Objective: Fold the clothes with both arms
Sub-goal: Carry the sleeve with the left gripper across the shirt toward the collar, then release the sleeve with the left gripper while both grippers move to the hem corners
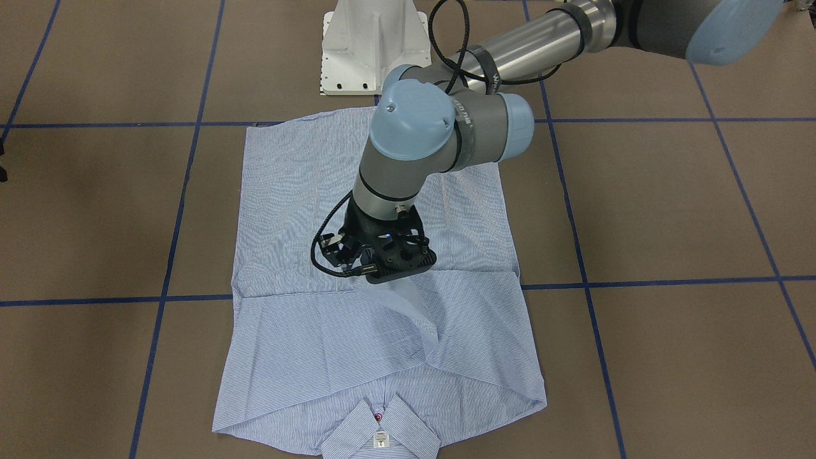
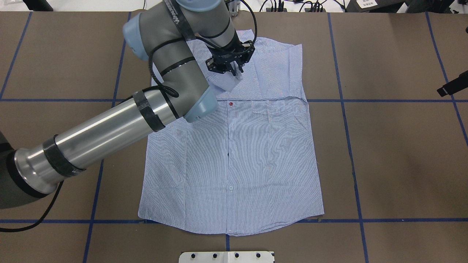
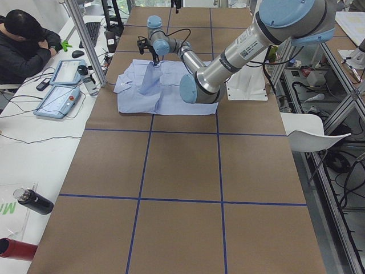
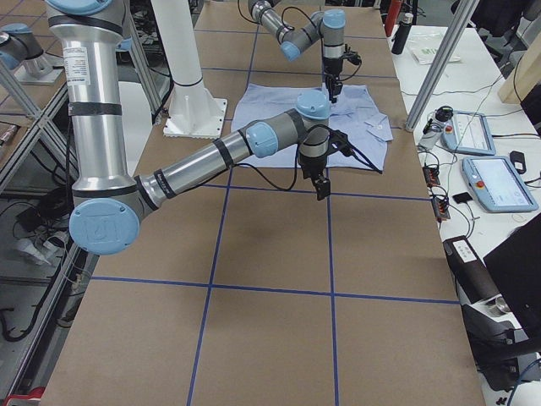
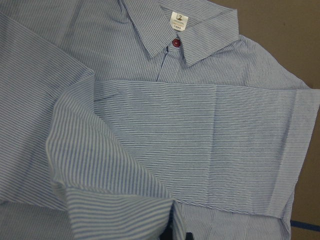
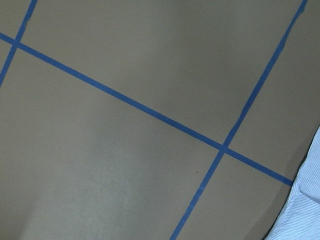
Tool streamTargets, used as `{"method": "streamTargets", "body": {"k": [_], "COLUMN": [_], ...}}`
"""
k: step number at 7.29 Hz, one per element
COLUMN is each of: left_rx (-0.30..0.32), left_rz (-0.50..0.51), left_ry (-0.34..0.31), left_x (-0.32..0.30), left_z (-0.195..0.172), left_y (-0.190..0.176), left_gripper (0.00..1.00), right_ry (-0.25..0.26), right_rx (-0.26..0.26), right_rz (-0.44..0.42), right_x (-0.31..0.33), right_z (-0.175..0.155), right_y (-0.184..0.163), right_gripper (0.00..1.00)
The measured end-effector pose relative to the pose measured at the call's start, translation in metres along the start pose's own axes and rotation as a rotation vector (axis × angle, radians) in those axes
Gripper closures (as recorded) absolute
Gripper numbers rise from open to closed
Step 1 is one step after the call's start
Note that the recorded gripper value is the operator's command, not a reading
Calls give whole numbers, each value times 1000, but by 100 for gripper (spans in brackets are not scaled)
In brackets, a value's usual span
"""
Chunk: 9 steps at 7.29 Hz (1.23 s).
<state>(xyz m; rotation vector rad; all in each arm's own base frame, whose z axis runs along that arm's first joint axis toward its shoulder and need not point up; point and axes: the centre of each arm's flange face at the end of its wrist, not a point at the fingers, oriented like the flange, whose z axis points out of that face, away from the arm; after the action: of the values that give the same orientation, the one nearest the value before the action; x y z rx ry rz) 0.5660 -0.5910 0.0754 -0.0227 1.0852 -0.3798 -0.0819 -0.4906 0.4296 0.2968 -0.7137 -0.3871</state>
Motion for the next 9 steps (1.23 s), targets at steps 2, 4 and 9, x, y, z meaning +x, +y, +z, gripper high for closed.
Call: {"method": "streamTargets", "body": {"k": [2,4,9], "left_rx": [1,-12,-28], "left_rz": [9,36,230], "left_ry": [36,50,-30], "left_x": [27,34,-115], "left_z": [4,3,-47], "left_y": [30,46,80], "left_gripper": [0,0,0], "right_ry": [0,0,-98], "right_rx": [0,-2,84], "right_rz": [0,2,155], "right_x": [0,1,-66], "right_z": [0,1,22], "right_y": [0,0,-3], "right_gripper": [0,0,0]}}
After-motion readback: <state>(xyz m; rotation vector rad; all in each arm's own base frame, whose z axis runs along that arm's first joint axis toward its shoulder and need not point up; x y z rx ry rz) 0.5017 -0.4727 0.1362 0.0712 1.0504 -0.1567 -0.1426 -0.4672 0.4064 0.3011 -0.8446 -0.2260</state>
